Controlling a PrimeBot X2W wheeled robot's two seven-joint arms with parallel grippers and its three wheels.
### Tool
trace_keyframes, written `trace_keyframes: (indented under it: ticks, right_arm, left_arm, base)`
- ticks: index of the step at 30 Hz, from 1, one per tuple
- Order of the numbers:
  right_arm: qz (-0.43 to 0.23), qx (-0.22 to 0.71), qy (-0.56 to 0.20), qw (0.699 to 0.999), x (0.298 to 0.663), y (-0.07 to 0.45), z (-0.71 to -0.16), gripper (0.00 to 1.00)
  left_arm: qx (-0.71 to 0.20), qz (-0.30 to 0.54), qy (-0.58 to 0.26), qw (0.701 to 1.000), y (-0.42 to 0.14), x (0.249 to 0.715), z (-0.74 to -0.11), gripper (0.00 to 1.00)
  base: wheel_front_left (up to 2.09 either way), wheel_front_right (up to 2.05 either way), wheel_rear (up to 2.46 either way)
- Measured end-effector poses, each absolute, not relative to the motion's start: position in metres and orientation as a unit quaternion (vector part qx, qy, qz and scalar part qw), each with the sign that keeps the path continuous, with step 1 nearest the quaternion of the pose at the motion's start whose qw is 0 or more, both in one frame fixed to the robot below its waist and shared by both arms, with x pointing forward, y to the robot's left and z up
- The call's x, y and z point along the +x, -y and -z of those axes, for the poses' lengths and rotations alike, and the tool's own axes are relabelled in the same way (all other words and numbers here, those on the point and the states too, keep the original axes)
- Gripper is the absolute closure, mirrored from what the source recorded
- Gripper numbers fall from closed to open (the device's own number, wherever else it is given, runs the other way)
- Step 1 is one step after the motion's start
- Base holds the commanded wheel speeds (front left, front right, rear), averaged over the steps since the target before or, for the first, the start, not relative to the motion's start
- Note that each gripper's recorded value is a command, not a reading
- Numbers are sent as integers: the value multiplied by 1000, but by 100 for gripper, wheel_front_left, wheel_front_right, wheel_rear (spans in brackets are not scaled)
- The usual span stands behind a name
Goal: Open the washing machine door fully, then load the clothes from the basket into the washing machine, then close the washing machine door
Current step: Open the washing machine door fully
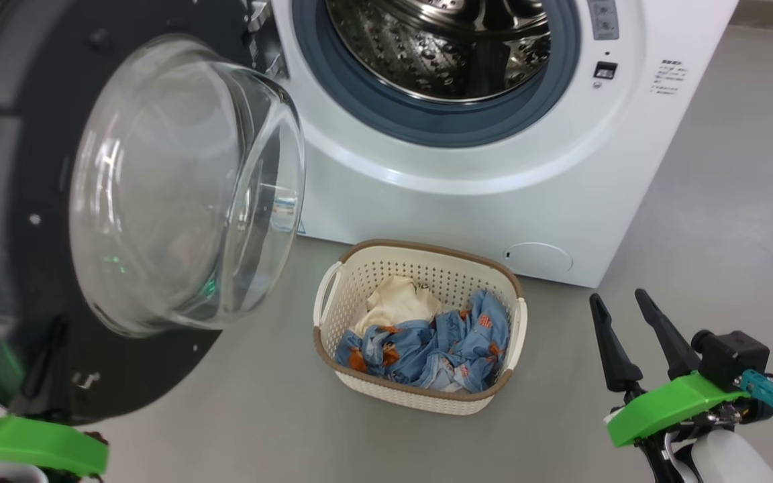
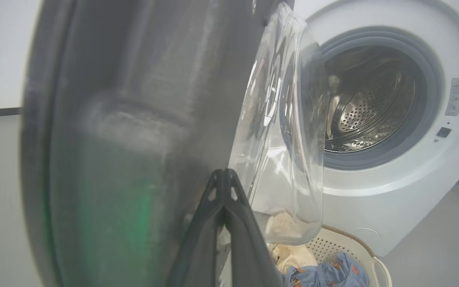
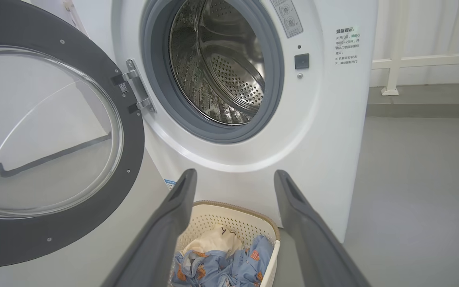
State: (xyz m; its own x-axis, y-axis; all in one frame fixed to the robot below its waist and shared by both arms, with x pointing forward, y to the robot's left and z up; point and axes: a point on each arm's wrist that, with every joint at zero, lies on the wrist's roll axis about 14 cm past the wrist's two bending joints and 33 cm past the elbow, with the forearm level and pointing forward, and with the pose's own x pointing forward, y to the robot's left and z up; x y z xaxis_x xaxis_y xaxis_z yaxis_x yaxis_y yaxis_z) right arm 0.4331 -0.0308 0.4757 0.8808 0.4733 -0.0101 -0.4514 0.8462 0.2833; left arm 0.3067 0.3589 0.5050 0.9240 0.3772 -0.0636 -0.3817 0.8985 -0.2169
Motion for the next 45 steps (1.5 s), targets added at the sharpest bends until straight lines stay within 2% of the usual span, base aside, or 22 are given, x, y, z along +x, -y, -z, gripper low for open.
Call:
trace_keyframes:
  ticks: [12, 27, 45]
  right_arm:
    - [-267, 141, -48, 952, 448, 5, -469, 0]
    - [-288, 155, -68, 943, 466, -26, -448, 0]
    - [-295, 167, -72, 938, 475, -42, -443, 0]
  left_arm:
    - [-110, -250, -20, 962, -409, 297, -498, 100]
    - [-72, -291, -54, 952, -460, 309, -501, 100]
    - [-21, -301, -76, 950, -486, 333, -519, 100]
  base:
    - [0, 0, 0]
    - [0, 0, 0]
    - [0, 0, 0]
